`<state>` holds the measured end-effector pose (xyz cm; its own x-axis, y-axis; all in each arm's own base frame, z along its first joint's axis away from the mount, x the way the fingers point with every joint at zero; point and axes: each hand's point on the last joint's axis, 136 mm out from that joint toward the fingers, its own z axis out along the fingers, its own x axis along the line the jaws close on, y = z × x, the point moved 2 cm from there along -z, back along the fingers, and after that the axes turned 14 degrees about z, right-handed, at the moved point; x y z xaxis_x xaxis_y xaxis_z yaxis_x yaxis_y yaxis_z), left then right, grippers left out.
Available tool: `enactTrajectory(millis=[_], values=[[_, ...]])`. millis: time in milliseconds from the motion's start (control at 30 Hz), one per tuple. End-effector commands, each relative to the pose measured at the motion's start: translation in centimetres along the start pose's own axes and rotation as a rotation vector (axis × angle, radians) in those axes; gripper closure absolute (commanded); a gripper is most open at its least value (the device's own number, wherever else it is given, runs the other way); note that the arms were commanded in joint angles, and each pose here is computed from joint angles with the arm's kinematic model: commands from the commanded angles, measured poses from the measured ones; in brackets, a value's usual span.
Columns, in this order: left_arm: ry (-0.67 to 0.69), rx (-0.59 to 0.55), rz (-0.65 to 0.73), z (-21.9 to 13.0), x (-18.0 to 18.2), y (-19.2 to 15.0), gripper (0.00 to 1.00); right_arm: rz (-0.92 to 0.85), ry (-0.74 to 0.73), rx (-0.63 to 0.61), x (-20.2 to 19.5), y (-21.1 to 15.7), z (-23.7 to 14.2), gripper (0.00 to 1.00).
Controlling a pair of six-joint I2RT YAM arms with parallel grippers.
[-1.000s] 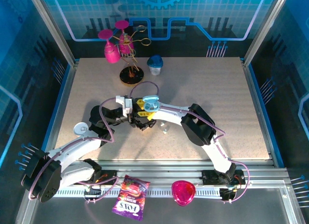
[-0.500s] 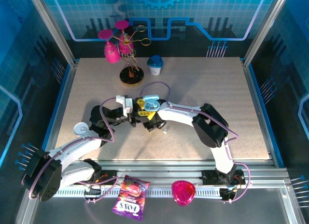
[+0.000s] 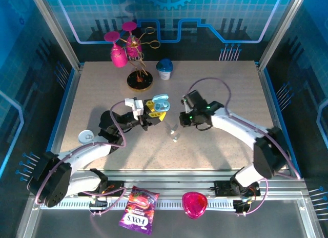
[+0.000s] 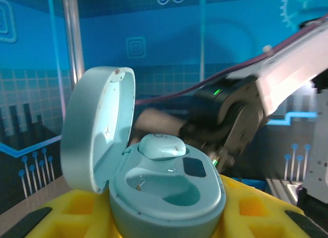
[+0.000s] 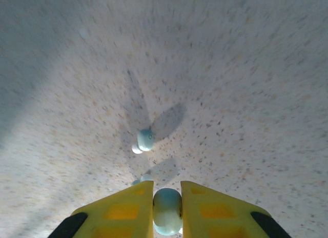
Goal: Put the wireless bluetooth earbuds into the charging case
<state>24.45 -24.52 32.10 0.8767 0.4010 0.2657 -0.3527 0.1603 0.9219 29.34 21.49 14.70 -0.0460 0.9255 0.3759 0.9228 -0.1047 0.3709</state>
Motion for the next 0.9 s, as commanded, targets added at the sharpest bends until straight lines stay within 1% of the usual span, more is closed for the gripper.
enactTrajectory(millis=[0, 133, 300, 400, 500, 600, 867], values=[[0.068, -0.041, 0.064, 0.8, 1.4, 0.9, 0.8, 0.033, 0.153, -0.076, 1.5, 1.4, -3.8, 0.83], [0.088, -0.023, 0.064, 1.3, 1.9, -0.8, 0.81, 0.039, 0.329, -0.165, 3.7, 2.6, -8.5, 0.83], [0.107, -0.031, 0.069, 1.7, 2.3, -2.5, 0.82, 0.005, 0.59, -0.203, 7.9, 3.1, -13.1, 0.83], [0.113, -0.026, 0.069, 2.1, 2.5, -3.1, 0.83, -0.037, 0.665, -0.218, 9.9, 3.0, -14.8, 0.83], [0.119, -0.006, 0.077, 2.2, 2.6, -3.8, 0.83, -0.076, 0.713, -0.228, 11.6, 2.9, -15.9, 0.83], [0.118, 0.015, 0.084, 2.4, 2.5, -4.4, 0.83, -0.103, 0.736, -0.229, 12.9, 2.9, -16.1, 0.83], [0.102, 0.039, 0.091, 2.8, 1.7, -4.9, 0.83, -0.174, 0.684, -0.251, 14.9, 3.6, -15.4, 0.83]])
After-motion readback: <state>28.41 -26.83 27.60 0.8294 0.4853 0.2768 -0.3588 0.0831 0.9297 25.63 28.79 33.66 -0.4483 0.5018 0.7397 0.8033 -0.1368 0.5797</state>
